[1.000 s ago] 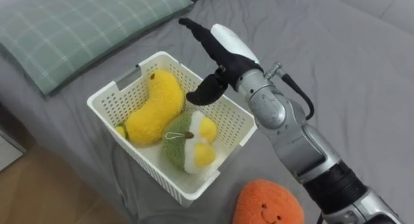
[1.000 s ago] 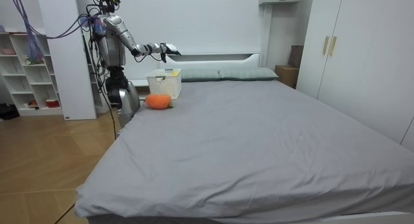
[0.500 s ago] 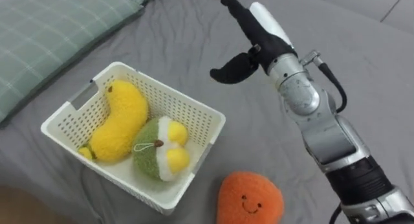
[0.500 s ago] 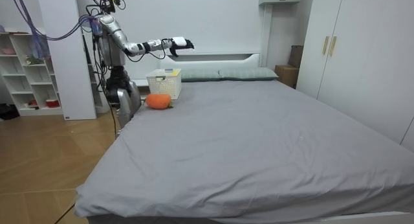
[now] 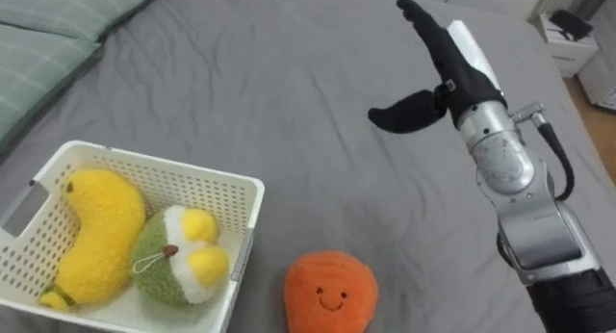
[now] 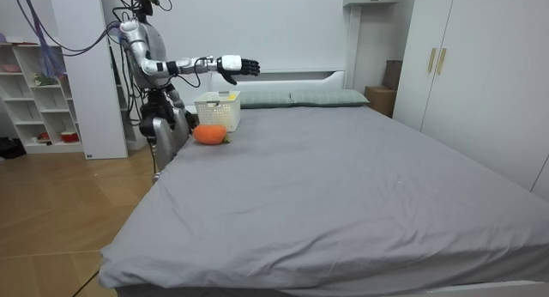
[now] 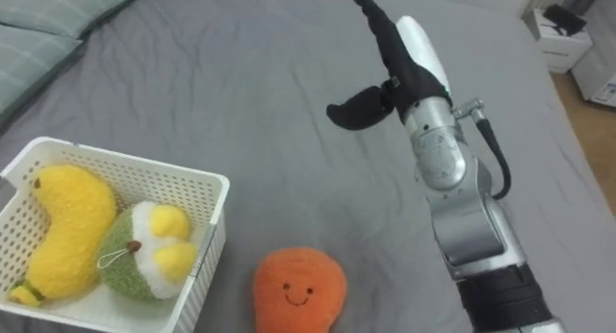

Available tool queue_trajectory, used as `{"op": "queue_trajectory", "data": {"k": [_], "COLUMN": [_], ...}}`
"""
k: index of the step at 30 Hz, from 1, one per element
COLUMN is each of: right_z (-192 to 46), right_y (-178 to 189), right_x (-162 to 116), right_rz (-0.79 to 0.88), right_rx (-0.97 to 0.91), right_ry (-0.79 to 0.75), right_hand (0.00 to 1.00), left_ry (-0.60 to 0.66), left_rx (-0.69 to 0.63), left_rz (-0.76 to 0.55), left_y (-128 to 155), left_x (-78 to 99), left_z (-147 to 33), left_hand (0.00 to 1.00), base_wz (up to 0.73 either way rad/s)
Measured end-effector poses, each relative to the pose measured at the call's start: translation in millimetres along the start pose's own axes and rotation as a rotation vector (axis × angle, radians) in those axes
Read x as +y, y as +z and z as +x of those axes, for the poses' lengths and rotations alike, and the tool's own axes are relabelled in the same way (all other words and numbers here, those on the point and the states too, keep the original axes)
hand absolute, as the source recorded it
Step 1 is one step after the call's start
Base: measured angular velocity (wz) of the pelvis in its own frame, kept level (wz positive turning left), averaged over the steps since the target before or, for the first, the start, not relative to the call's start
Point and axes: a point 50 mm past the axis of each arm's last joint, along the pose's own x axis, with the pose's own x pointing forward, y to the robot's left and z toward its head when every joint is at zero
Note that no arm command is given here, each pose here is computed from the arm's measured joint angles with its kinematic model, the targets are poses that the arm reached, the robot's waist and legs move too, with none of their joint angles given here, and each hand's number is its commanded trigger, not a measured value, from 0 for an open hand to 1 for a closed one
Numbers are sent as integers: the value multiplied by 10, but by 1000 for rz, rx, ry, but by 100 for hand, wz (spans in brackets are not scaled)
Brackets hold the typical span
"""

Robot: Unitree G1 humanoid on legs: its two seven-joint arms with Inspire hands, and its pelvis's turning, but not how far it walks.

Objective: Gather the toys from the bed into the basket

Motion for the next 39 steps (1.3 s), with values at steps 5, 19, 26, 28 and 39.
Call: {"op": "queue_trajectory", "data": {"k": [5,19,26,28,39], "right_z": [-126,-270,-380,-415,-598], "right_y": [-185,-447,-506,-532,-681], "right_x": [100,485,843,927,1191], "right_rz": [-23,-35,-73,-106,-187], "right_rx": [66,186,215,230,313], "right_ry": [36,234,449,506,795], "right_hand": [0,0,0,0,0], "left_ry": [5,3,-16,-21,-28], "left_rx": [5,-13,-24,-28,-26], "left_rz": [8,28,5,11,26], "left_y": [-21,-30,-36,-30,-36], "left_x": [-7,-37,-48,-58,-48], "left_z": [-4,-15,-17,-19,-14], "left_hand": [0,0,0,0,0], "base_wz": [-2,0,2,8,6]}}
